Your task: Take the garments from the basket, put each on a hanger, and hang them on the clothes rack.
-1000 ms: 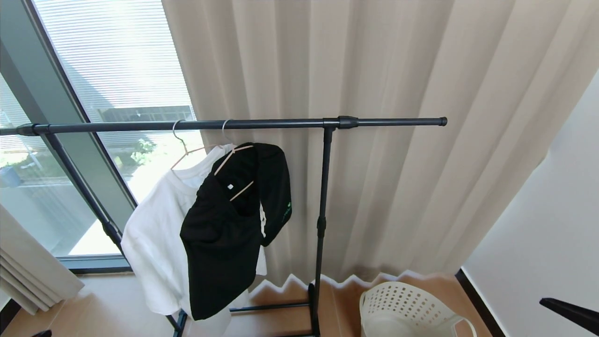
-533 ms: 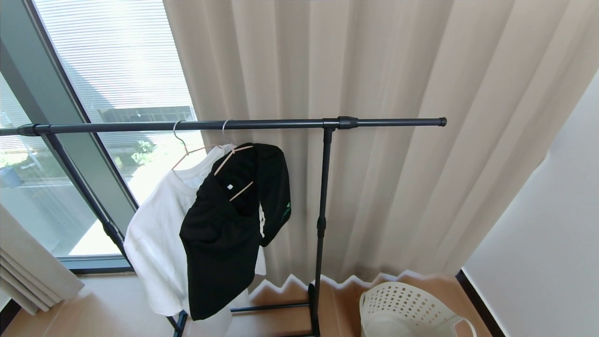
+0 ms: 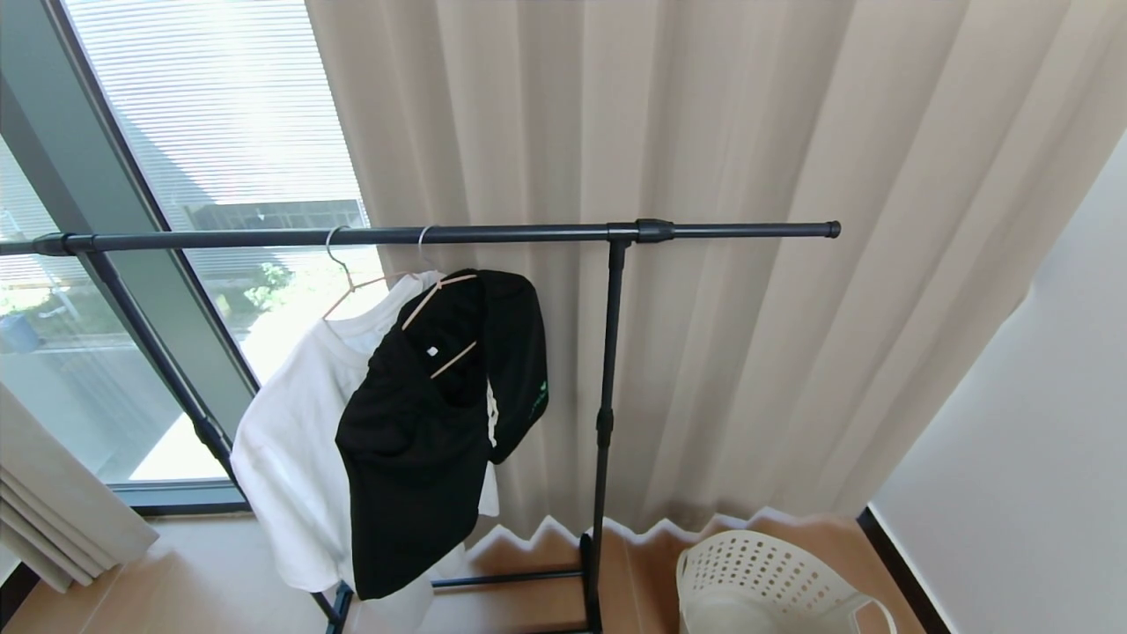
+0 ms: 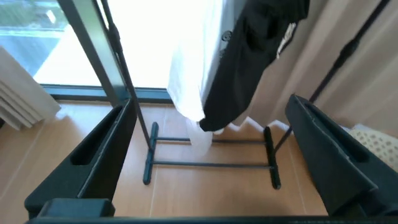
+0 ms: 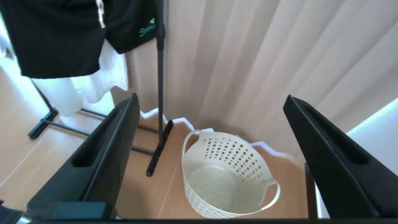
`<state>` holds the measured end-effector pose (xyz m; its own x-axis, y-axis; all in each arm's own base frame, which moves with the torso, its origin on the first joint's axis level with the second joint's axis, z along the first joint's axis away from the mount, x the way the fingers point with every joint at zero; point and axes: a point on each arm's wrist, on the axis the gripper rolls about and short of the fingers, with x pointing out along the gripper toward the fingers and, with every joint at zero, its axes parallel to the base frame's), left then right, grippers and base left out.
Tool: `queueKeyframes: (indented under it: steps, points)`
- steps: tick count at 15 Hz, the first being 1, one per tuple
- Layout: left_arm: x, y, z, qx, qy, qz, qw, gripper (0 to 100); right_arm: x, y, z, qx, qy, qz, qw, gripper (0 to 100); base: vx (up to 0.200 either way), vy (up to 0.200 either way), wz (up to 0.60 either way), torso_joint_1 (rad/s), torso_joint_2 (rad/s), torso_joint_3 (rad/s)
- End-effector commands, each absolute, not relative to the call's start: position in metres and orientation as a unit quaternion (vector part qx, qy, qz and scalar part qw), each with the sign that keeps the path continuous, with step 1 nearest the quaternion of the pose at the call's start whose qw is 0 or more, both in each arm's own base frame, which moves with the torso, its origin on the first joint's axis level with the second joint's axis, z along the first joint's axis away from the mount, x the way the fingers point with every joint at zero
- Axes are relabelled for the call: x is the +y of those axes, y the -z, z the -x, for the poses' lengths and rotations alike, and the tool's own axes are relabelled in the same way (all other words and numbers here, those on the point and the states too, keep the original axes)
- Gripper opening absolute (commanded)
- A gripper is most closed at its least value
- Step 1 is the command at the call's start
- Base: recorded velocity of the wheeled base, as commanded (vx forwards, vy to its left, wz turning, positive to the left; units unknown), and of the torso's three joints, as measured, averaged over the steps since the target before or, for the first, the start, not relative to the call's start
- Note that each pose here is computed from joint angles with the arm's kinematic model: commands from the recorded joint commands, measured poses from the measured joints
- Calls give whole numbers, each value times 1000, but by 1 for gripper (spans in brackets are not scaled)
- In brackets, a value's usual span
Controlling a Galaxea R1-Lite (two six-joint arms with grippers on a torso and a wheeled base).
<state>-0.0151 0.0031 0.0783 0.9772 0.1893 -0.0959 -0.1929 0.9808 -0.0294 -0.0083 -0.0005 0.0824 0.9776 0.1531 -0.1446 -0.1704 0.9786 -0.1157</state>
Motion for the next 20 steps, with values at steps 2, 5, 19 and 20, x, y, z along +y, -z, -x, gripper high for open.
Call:
queueKeyframes:
  steps: [2, 5, 19, 20]
  points:
    - [3, -77, 22, 5, -76, 21, 997, 100, 2, -81, 16, 24, 8, 65, 998, 100, 0, 0, 0, 0, 0, 0]
    - [3, -77, 23, -5, -72, 21, 997, 100, 1, -81, 17, 21, 13, 56, 998, 100, 0, 0, 0, 0, 0, 0]
    - [3, -76, 23, -5, -72, 22, 997, 100, 0, -81, 23, -26, 16, 3, 1000, 100, 0, 0, 0, 0, 0, 0]
    - [3, -77, 23, -6, -72, 22, 997, 100, -2, -80, 23, -22, 55, 7, 998, 100, 0, 0, 0, 0, 0, 0]
